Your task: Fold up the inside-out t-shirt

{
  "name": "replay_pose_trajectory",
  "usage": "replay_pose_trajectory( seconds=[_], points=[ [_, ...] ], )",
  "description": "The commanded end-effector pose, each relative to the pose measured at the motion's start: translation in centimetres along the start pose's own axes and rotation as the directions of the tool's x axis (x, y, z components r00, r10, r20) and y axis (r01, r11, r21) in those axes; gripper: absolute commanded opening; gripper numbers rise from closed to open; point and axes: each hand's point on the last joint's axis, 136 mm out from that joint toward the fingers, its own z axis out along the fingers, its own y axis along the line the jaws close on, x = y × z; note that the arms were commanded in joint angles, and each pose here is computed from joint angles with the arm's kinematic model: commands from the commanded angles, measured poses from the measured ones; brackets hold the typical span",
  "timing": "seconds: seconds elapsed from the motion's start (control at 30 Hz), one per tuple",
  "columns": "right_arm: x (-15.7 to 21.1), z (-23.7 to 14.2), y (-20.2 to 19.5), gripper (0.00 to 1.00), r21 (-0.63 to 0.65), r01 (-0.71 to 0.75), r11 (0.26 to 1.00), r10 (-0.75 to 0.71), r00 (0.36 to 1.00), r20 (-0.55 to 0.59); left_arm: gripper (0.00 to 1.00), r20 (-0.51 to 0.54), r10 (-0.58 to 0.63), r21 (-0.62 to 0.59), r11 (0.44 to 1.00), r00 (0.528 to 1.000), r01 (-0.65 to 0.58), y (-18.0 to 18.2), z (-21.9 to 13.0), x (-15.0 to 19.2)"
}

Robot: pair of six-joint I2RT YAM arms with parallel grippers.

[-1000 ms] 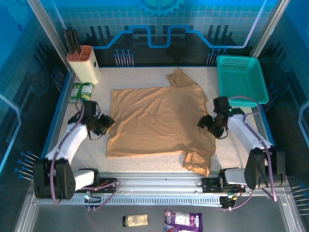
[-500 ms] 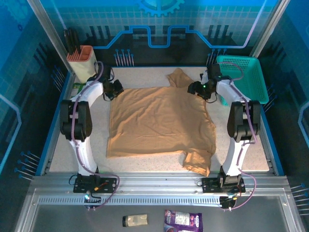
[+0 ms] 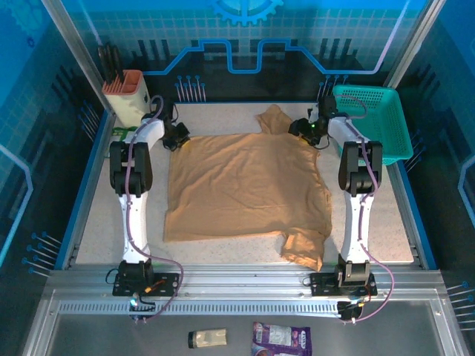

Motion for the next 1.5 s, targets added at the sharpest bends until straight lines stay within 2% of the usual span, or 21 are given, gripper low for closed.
replay_pose_trajectory(
  seconds=[0.0,0.27,0.4,0.57,0.7,0.87,1.0,1.13,1.3,1.47],
  points=[
    [-1.2,0.8,-1.8,0.61,-0.029,-0.074,0.997,0.075,0.997,0.012,0.04,-0.013,-0.066,-0.055,0.996,0.998,0.065,1.9,1.6,-0.4],
    [-1.7,2.2,-3.8,0.59,-0.047,-0.131,0.990,0.132,0.991,0.009,0.05,0.013,-0.142,-0.028,0.989,0.990,0.143,1.6,3.4,-2.4],
    [-2.0,2.7,-3.5,0.59,-0.071,-0.126,0.989,0.127,0.992,-0.001,0.06,-0.003,-0.203,-0.007,0.979,0.979,0.203,1.9,4.5,-3.2],
    [-2.8,2.6,-2.6,0.59,-0.116,-0.093,0.989,0.095,0.995,0.014,0.06,0.019,-0.209,0.007,0.978,0.978,0.209,1.7,4.2,-4.4],
    [-3.7,0.8,-0.6,0.58,-0.157,-0.050,0.986,0.056,0.998,0.032,0.11,0.017,-0.163,0.084,0.983,0.987,0.161,-0.7,2.5,-5.3],
    [-3.9,-3.7,2.7,0.56,-0.160,0.008,0.987,0.003,0.998,0.067,0.15,0.047,-0.087,0.173,0.982,0.995,0.078,-5.0,-2.4,-5.2],
    [-2.5,-7.0,4.6,0.56,-0.149,0.045,0.988,-0.034,0.996,0.079,0.18,0.076,-0.021,0.215,0.977,0.997,0.004,-7.6,-6.4,-3.4],
    [0.1,-8.4,3.9,0.56,-0.068,0.048,0.997,-0.045,0.998,0.049,0.19,0.075,0.018,0.252,0.967,0.997,-0.037,-8.4,-9.0,-0.1],
    [2.2,-7.6,1.1,0.56,0.053,0.066,0.996,-0.067,0.998,0.013,0.19,0.051,0.032,0.286,0.957,0.998,-0.046,-7.6,-11.0,4.4],
    [2.9,-4.9,0.0,0.56,0.032,0.062,0.998,-0.060,0.997,-0.049,0.20,0.007,0.043,0.293,0.955,0.999,-0.044,-5.6,-11.8,9.5]
  ],
)
